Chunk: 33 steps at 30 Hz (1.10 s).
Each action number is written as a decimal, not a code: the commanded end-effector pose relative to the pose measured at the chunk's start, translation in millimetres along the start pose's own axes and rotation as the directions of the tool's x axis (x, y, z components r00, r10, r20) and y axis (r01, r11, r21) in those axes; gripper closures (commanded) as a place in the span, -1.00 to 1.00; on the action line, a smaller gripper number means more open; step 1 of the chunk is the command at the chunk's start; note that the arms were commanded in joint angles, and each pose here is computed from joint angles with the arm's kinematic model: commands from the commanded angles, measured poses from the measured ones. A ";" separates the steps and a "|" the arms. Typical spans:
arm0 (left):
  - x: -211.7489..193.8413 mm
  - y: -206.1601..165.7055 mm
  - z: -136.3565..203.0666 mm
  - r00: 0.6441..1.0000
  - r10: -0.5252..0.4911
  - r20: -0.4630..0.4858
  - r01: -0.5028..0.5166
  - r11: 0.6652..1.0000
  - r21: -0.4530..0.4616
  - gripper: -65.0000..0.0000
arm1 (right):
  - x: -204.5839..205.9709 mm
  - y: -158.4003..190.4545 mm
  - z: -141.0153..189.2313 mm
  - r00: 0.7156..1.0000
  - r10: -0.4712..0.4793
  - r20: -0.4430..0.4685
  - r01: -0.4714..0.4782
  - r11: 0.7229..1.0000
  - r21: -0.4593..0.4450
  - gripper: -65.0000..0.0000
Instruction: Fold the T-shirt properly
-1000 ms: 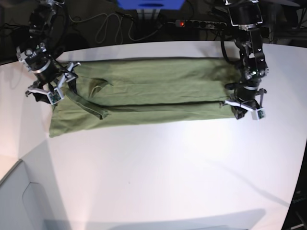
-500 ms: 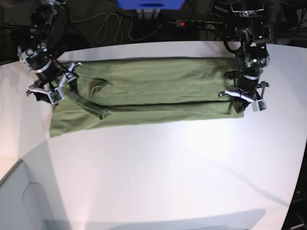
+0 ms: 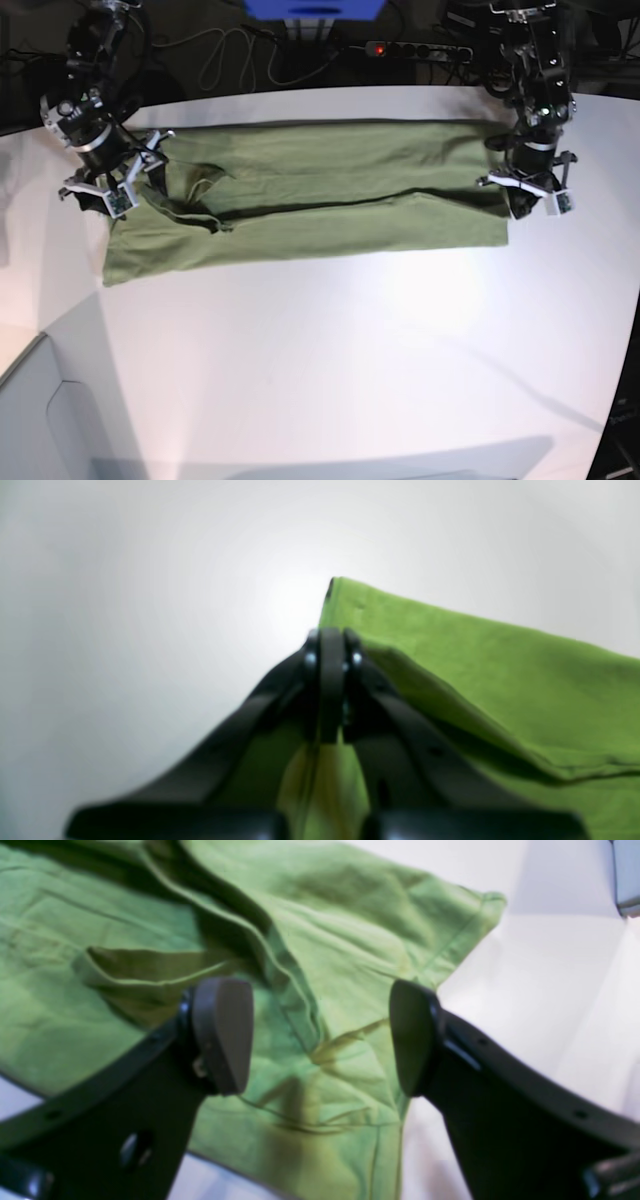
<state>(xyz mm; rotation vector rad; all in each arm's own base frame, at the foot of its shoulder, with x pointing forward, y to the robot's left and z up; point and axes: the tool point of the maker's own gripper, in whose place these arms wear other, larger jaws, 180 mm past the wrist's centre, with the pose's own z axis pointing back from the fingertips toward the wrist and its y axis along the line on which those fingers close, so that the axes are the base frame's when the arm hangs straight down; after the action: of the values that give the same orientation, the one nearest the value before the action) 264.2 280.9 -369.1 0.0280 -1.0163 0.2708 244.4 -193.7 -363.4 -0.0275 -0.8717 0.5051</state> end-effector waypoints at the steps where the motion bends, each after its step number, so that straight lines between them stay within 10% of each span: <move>1: 14.8 0.3 0.9 0.999 -0.008 0.046 0.008 1.000 -0.003 1.00 | 13.3 -0.9 2.6 0.999 0.018 0.050 -0.018 1.000 0.010 -0.27; 22: 21.6 -1.0 15.3 0.997 -0.058 0.059 0.059 0.998 -0.015 1.00 | 16.2 -2.3 3.1 0.998 0.021 0.059 -0.021 1.000 0.005 -0.28; 29: 24.0 -2.2 16.7 0.996 -0.056 0.066 0.058 0.998 -0.015 0.00 | 16.6 -1.8 3.0 0.998 0.021 0.061 -0.022 1.000 0.006 -0.28; 33: 24.8 -2.1 16.6 0.996 -0.054 0.069 0.056 0.998 -0.014 -0.09 | 16.6 -1.8 3.0 0.998 0.021 0.061 -0.022 1.000 0.006 -0.28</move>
<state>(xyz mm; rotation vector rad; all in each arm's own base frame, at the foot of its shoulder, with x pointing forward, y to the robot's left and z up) 257.3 278.5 -353.9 0.0420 -1.0328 0.2201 245.9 -193.5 -361.6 -0.0283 -0.8800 0.5059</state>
